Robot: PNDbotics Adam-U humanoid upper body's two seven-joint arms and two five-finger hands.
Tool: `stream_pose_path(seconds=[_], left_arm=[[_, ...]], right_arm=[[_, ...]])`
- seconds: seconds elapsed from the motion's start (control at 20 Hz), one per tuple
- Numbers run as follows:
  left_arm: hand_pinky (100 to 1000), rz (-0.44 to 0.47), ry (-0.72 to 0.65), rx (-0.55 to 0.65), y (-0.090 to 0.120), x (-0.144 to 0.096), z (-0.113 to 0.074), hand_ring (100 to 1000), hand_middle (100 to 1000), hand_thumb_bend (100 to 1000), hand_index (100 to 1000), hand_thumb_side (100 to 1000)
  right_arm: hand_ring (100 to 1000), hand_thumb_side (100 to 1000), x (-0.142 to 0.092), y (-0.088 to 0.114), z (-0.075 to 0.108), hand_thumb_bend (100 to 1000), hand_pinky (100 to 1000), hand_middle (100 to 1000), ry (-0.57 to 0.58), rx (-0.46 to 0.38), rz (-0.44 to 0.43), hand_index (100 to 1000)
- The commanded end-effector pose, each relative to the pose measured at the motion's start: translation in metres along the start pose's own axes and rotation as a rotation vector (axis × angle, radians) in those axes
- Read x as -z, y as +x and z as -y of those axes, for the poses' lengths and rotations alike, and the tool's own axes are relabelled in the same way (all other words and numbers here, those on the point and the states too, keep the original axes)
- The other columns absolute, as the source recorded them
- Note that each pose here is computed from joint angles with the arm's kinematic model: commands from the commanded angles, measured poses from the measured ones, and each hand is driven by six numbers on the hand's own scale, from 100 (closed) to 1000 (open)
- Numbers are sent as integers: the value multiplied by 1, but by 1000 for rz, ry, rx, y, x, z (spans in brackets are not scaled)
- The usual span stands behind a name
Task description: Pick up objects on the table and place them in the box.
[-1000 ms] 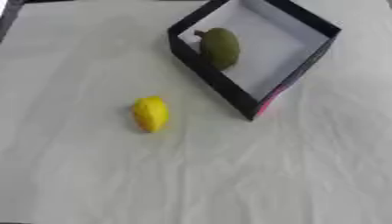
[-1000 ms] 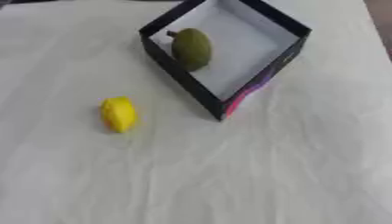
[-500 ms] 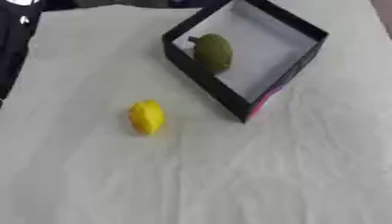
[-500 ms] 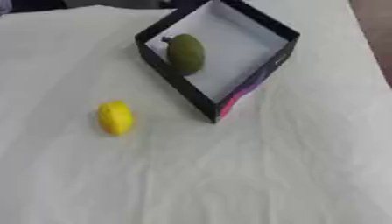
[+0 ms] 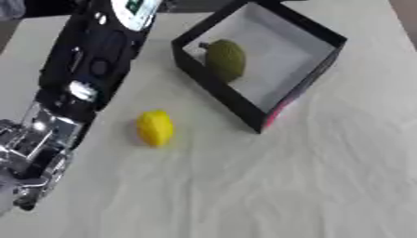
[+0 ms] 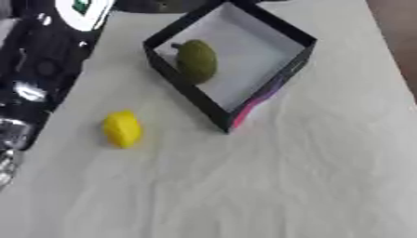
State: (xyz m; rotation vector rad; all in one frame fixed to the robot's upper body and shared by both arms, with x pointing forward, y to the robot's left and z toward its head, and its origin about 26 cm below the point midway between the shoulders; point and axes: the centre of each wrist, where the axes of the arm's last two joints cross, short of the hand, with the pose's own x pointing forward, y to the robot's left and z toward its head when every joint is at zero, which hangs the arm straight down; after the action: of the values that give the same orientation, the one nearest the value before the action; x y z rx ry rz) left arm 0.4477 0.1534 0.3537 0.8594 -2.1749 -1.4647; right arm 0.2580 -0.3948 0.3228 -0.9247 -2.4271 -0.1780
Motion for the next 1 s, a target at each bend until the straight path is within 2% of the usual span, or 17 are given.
stream_pose_path(seconds=[0.05, 0.4, 0.85, 1.0], left_arm=[[771, -12, 14, 56, 0, 4, 0, 746, 701, 100, 668, 100], [775, -102, -144, 74, -15, 3, 37, 752, 713, 100, 686, 100], [778, -96, -280, 66, -16, -1, 67, 756, 718, 100, 692, 109], [783, -104, -331, 50, -18, -5, 78, 759, 721, 100, 698, 162]], right_arm=[[818, 119, 5, 9, 1, 100, 881, 697, 12, -4, 30, 802], [815, 138, 3, 8, -2, 100, 882, 695, 18, 12, 13, 802], [814, 154, 1, 7, -6, 100, 882, 693, 30, 19, -4, 803], [813, 157, 0, 6, -6, 100, 882, 693, 31, 18, -8, 803]])
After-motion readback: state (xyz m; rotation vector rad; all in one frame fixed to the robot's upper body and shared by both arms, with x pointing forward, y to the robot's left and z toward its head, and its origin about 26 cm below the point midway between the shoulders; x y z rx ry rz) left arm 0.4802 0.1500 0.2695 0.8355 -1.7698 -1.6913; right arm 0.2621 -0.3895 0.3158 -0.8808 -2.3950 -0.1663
